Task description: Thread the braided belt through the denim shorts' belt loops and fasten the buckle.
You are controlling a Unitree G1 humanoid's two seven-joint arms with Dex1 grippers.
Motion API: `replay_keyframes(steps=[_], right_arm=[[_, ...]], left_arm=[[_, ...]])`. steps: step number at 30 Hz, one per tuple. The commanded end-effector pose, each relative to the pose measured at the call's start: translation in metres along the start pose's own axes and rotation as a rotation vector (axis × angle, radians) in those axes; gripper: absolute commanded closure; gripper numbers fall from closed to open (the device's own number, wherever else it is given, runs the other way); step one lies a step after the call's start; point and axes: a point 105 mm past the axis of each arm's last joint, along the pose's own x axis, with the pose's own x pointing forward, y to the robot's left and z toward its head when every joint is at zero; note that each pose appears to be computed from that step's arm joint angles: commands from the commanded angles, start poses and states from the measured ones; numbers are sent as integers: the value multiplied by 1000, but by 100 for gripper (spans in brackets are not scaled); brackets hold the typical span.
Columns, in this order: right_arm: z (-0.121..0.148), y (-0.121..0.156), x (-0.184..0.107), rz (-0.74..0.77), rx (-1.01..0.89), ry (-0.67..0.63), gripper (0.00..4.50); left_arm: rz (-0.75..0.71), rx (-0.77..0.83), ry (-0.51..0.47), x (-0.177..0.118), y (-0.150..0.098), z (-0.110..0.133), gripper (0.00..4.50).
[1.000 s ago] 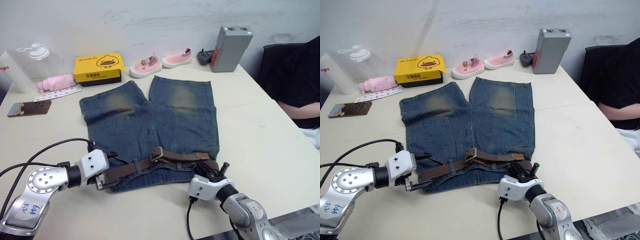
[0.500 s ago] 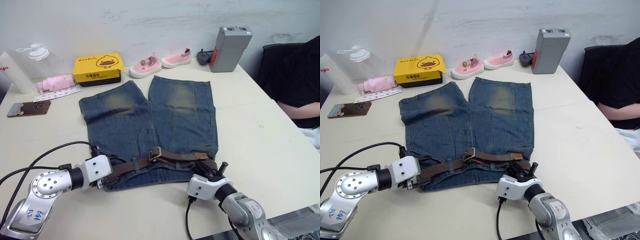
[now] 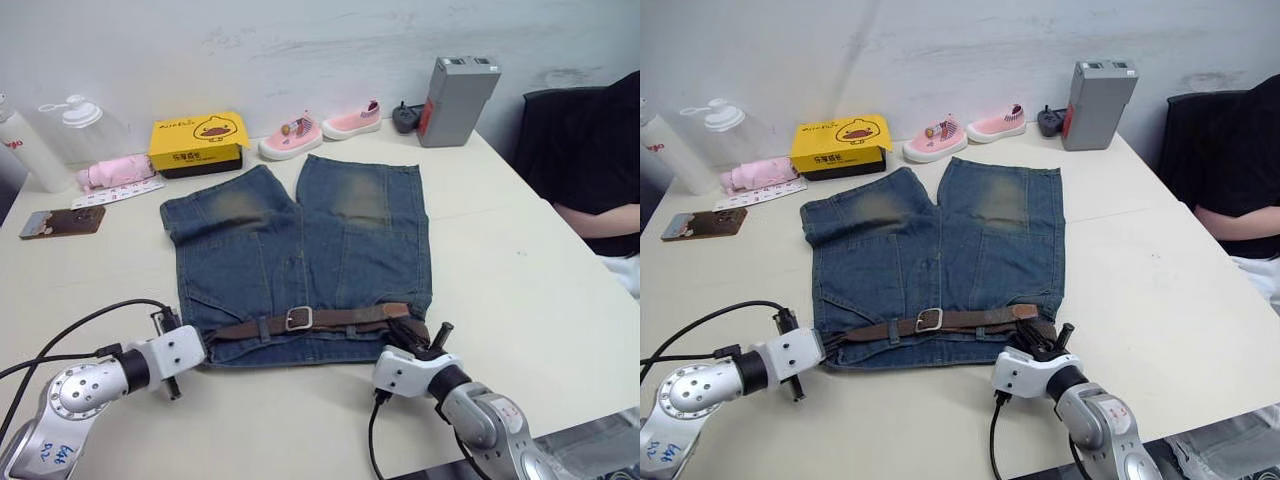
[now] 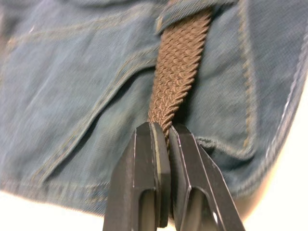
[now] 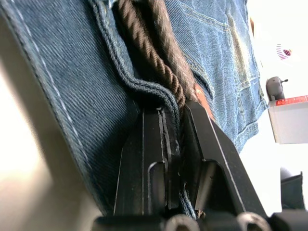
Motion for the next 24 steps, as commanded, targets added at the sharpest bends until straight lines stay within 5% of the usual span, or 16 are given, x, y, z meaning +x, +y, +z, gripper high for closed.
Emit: replay_keyframes(steps=[1, 6, 16, 21, 24], right_arm=[[-19, -11, -6, -40, 7, 81, 450], [-28, -17, -7, -64, 13, 129, 450], [-16, -15, 1, -23, -40, 51, 450], [-27, -24, 5, -32, -45, 82, 450], [-41, -28, 4, -22, -66, 121, 326]], left_arm=[[0, -101, 251, -22, -10, -68, 448], [-40, -114, 307, -31, -28, -91, 448], [-28, -128, 63, -6, -31, -41, 448], [-91, -102, 41, -4, -46, -38, 245], [-110, -104, 15, -2, -50, -32, 126]])
